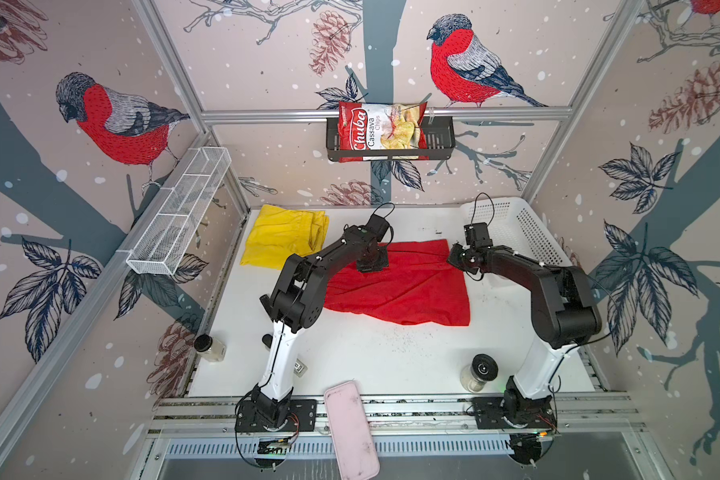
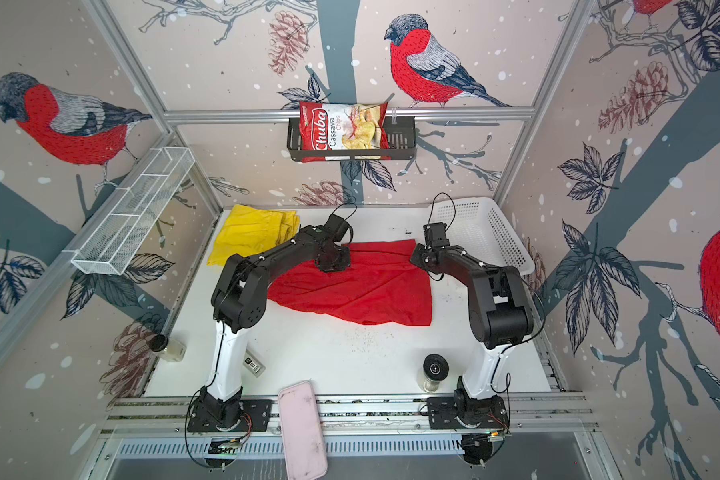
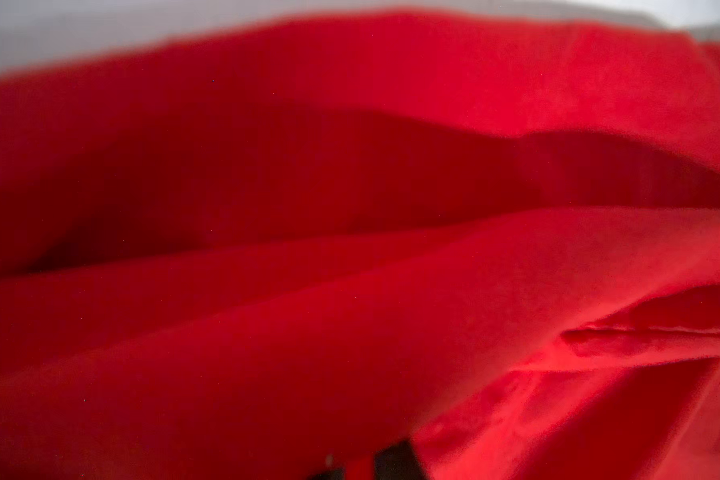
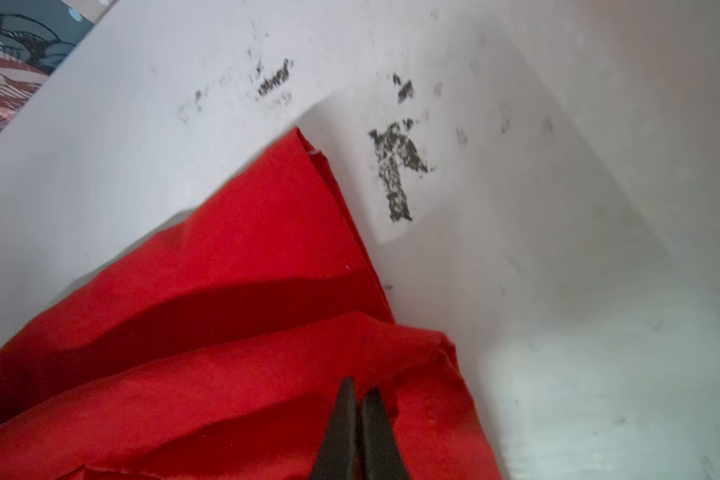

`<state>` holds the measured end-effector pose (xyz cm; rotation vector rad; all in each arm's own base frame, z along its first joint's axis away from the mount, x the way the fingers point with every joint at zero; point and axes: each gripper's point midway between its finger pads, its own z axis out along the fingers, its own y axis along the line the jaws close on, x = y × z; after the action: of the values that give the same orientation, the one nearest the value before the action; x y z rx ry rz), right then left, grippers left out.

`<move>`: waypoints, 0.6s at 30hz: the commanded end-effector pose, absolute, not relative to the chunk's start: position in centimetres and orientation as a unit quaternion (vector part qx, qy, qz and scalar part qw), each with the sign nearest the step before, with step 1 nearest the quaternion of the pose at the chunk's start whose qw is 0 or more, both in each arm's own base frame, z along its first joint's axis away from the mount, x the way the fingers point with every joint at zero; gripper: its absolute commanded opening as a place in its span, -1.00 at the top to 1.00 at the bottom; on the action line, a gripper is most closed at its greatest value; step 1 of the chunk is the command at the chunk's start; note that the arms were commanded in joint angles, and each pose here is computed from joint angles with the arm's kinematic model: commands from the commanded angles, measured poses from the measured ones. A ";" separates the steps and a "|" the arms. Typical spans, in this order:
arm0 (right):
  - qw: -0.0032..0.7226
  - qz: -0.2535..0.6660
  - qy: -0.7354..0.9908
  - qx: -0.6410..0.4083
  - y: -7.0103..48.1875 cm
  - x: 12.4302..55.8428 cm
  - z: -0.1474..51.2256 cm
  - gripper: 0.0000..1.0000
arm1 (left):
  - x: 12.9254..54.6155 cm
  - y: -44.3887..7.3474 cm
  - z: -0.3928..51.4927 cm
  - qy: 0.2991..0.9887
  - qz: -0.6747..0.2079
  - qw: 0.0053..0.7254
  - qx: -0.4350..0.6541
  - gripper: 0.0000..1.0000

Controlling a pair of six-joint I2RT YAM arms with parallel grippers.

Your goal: Fold and stack the shorts

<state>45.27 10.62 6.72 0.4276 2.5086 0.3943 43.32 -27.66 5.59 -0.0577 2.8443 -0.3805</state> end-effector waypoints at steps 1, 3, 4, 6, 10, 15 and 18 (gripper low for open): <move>0.292 0.132 0.935 0.155 9.8 46.3 7.7 1.00 | 43.8 -27.0 5.7 0.982 -0.137 0.122 -0.037 1.00; 0.302 0.127 0.932 0.158 9.4 47.1 8.3 1.00 | 44.4 -26.5 5.9 0.980 -0.150 0.122 -0.049 1.00; 0.309 0.126 0.929 0.159 9.2 47.5 8.8 1.00 | 44.8 -26.2 5.9 0.979 -0.155 0.121 -0.056 1.00; 0.317 0.122 0.927 0.160 8.9 48.4 9.3 1.00 | 45.4 -25.6 6.1 0.976 -0.169 0.118 -0.068 1.00; 0.336 0.120 0.921 0.155 9.1 50.6 10.0 1.00 | 47.0 -24.8 6.8 0.969 -0.195 0.128 -0.083 1.00; 0.350 0.111 0.919 0.143 9.2 53.4 10.0 0.14 | 48.4 -23.9 7.4 0.960 -0.221 0.139 -0.102 1.00; 0.357 0.118 0.917 0.130 9.9 55.0 10.3 -0.01 | 49.2 -23.2 8.1 0.955 -0.228 0.151 -0.112 1.00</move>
<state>54.06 9.74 9.95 0.3779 2.3774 0.3208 48.26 -23.13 7.04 -0.3161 2.7897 -0.6007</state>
